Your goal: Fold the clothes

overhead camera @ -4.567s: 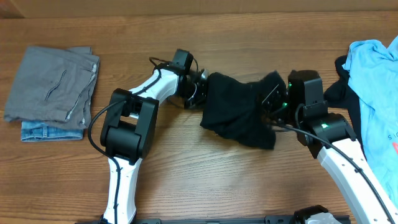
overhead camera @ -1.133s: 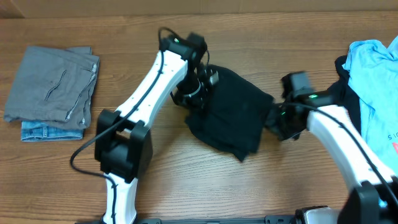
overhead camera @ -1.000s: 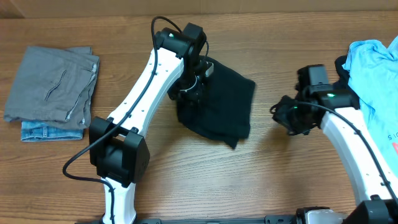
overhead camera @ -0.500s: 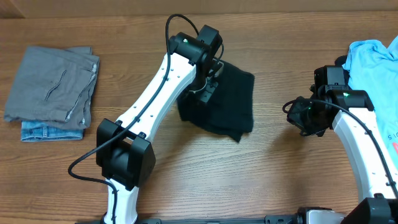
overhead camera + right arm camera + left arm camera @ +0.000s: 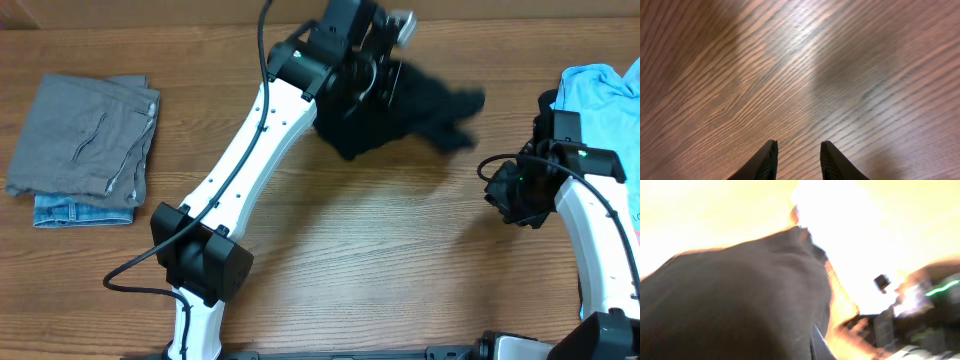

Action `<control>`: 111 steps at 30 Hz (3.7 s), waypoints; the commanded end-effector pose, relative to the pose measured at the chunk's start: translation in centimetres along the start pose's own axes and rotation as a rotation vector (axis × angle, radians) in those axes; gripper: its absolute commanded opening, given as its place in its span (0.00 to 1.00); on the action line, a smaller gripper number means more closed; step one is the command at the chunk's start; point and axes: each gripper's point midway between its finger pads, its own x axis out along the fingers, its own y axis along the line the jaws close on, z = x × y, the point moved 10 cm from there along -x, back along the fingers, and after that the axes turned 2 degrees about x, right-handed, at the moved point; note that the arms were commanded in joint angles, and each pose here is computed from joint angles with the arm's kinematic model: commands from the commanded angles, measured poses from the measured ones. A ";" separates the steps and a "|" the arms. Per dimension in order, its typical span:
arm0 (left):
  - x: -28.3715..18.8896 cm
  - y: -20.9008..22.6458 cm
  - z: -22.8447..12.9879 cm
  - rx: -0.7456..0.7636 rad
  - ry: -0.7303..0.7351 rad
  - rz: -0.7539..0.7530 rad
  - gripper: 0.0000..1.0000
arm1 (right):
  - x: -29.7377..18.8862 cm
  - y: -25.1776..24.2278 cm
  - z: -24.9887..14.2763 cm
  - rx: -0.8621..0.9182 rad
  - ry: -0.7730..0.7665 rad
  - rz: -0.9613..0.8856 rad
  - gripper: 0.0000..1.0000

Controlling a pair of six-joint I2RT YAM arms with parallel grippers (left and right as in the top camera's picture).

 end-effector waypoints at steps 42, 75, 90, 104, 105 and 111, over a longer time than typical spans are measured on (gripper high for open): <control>-9.9 -3.0 -9.0 -0.403 0.449 0.524 0.04 | -0.7 -3.6 1.6 0.161 0.018 0.026 0.30; -21.0 -1.2 -17.4 -0.504 0.348 0.858 0.04 | -0.7 -3.4 1.7 0.163 0.010 0.040 1.00; -5.3 6.3 -19.0 -0.535 0.912 0.566 0.04 | -0.7 -3.3 2.4 0.157 -0.037 0.044 1.00; -1.1 5.7 -17.6 -0.434 0.744 0.421 0.04 | -0.7 -3.3 2.4 0.157 -0.037 0.043 1.00; -0.5 5.0 -17.2 -0.421 0.722 0.368 0.04 | -0.7 -3.3 2.4 0.157 -0.039 0.044 1.00; 0.8 -0.1 -10.8 -0.284 0.454 0.046 0.04 | -0.8 -3.2 2.5 0.156 -0.047 0.049 1.00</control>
